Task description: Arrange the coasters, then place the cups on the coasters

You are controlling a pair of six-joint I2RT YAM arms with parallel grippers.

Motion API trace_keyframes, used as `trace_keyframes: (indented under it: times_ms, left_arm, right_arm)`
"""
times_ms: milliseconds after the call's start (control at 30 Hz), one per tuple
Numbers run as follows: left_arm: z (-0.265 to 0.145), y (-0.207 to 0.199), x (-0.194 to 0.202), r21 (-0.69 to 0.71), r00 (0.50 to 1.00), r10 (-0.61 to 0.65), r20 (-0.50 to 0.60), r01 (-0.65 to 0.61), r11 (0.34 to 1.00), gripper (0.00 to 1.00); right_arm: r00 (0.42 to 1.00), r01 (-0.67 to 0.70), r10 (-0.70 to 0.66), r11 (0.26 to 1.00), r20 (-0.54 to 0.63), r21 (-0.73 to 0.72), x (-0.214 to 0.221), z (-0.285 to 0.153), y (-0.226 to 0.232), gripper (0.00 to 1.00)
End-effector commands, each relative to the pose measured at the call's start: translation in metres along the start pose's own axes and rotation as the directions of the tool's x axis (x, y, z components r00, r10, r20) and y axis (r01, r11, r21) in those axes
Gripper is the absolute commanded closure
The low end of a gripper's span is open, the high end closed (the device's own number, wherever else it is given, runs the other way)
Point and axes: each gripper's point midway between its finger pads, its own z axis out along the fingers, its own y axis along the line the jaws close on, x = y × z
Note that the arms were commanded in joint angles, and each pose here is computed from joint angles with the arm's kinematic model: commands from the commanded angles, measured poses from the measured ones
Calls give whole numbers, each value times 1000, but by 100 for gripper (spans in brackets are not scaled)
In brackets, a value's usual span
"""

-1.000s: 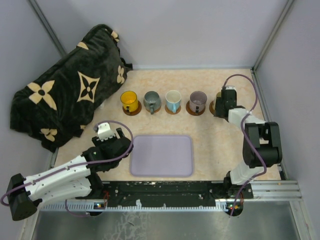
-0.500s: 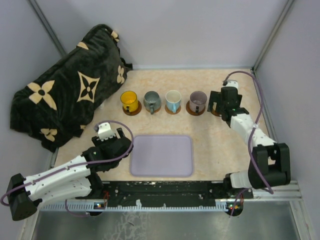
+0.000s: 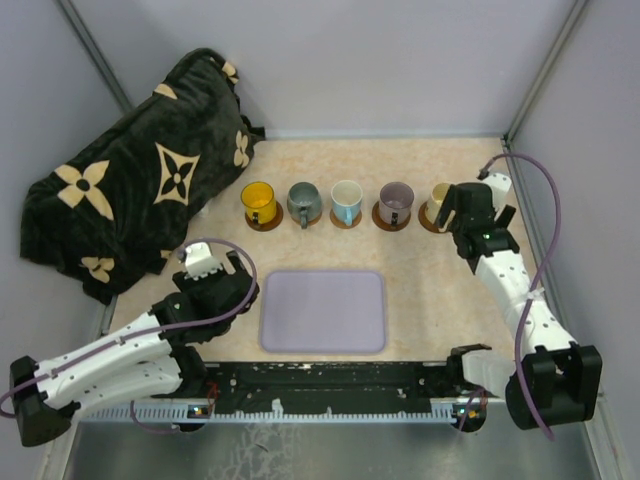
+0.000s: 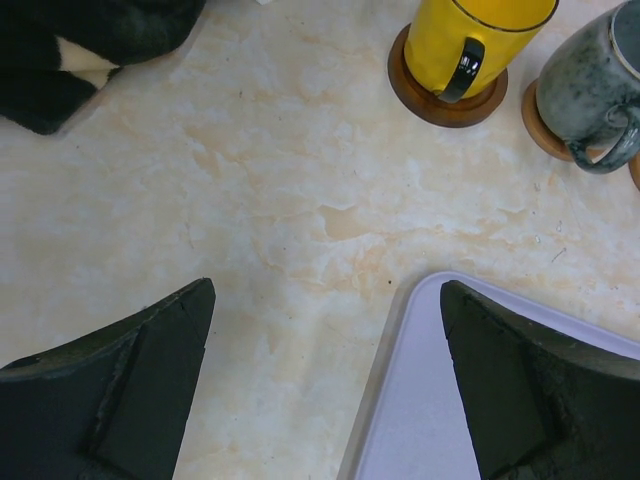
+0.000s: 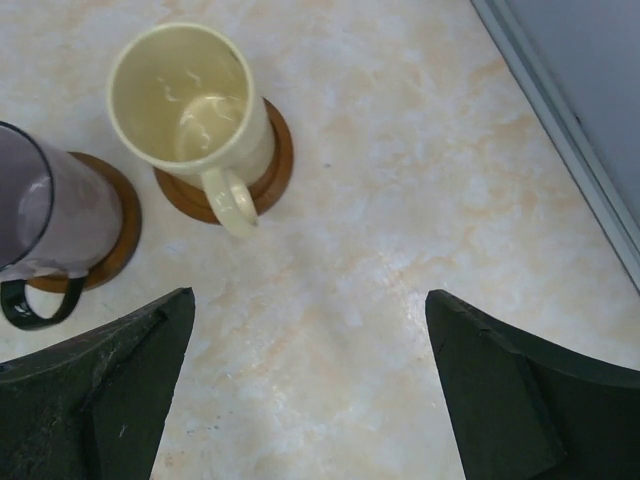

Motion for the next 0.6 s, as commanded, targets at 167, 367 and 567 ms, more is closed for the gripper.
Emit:
trace_keyframes:
  times_ms: [167, 367, 567]
  left_arm:
    - [-17, 32, -37, -79, 995, -75, 62, 79, 994, 0]
    - [-31, 48, -70, -55, 976, -176, 126, 184, 981, 0]
    - [-43, 70, -93, -33, 953, -244, 182, 254, 967, 0]
  right_arm:
    - [993, -117, 102, 943, 65, 313, -31, -38, -58, 1]
    - [984, -151, 107, 924, 141, 351, -49, -72, -81, 1]
    - [965, -192, 122, 931, 231, 310, -67, -100, -92, 1]
